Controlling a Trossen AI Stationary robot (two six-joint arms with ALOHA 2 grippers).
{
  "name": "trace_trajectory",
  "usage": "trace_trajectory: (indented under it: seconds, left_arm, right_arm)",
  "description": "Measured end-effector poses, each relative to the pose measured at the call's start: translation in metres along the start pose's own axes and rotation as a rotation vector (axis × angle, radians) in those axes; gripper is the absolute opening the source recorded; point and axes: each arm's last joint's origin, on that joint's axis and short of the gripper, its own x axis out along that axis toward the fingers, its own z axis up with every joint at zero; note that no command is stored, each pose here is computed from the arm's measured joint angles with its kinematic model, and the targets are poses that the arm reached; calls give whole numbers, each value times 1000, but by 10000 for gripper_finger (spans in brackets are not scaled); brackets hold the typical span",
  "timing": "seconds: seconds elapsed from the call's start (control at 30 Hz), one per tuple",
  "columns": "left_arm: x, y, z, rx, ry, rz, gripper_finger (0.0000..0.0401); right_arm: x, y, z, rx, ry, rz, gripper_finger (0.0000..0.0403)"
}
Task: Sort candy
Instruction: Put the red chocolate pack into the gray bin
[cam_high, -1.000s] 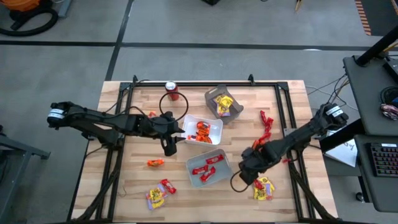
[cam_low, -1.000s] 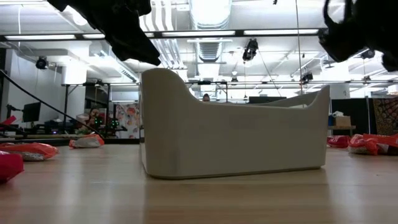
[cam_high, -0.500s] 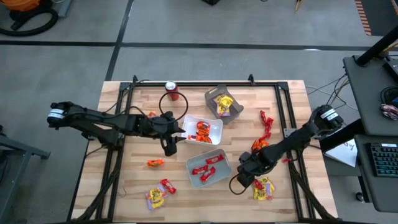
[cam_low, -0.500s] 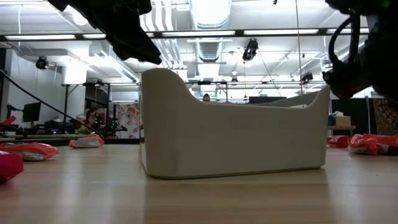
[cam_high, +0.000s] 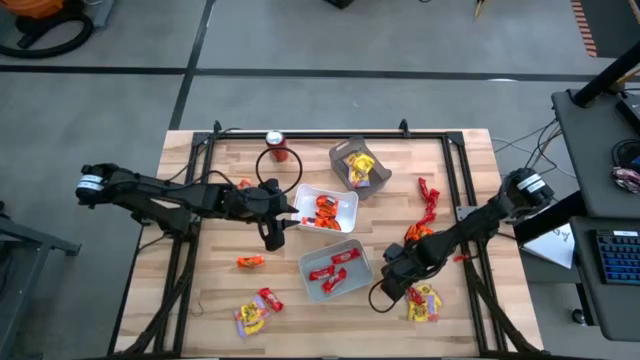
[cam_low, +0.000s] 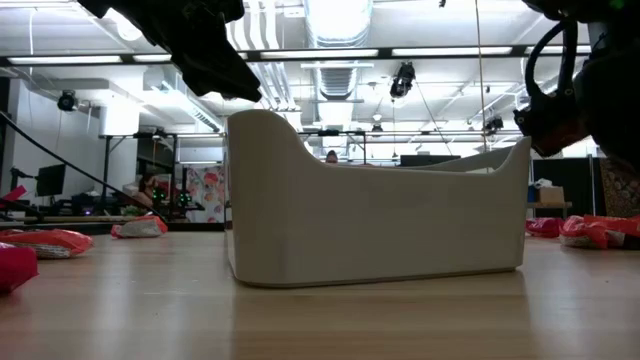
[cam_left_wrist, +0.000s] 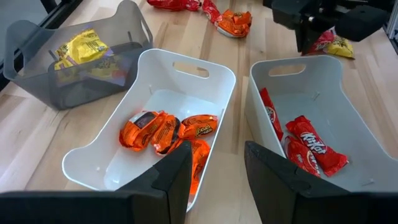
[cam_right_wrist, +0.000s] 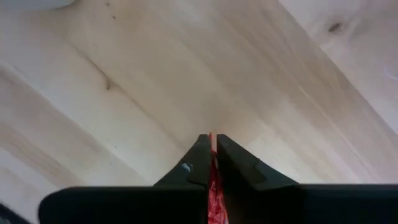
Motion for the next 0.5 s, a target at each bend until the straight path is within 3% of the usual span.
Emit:
trace_trajectory:
  seconds: [0.17,0.5]
  left_arm:
    - [0,0,0,4,0,0,131]
    - [0,0,1,-11,-12,-3,131]
  right_arm:
    - [-17,9,2,-61,-53,49,10]
    - [-88,30,6,-266,-456,157,9]
